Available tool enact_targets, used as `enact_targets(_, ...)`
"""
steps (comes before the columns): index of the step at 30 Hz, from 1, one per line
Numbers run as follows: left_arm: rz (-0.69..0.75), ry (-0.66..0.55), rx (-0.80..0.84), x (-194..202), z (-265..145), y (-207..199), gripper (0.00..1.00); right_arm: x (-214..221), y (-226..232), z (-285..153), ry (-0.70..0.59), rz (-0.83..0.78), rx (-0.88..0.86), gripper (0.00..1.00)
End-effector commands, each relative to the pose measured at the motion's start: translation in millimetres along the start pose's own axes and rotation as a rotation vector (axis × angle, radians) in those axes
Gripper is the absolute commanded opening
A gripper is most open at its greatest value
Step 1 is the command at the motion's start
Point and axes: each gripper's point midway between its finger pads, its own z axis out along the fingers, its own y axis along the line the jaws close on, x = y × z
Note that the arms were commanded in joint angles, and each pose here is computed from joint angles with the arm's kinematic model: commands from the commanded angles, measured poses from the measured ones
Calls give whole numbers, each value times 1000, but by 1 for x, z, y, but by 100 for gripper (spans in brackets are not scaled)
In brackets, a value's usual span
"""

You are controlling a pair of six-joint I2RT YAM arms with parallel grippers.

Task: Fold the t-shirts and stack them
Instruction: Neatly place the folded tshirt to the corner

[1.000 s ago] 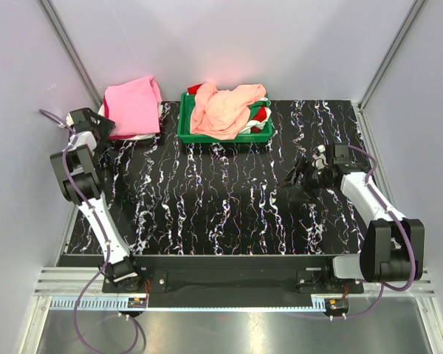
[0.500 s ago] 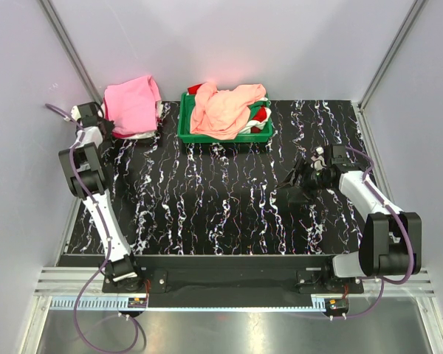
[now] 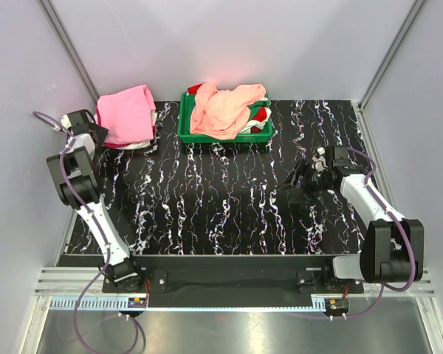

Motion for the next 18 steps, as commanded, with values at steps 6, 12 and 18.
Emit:
enact_targets(6,59,-161,67,-80,-43,-38,99,6,9,-7,-7,-43,-36,78)
enact_targets(12,150,-240,206,-97,-100,-108,99,7,10,-8,-10,-42,-44,78)
enact_targets(18,245,-228,418,-69,-117,-194,99,6,8,-4,-5,-32,-42,78)
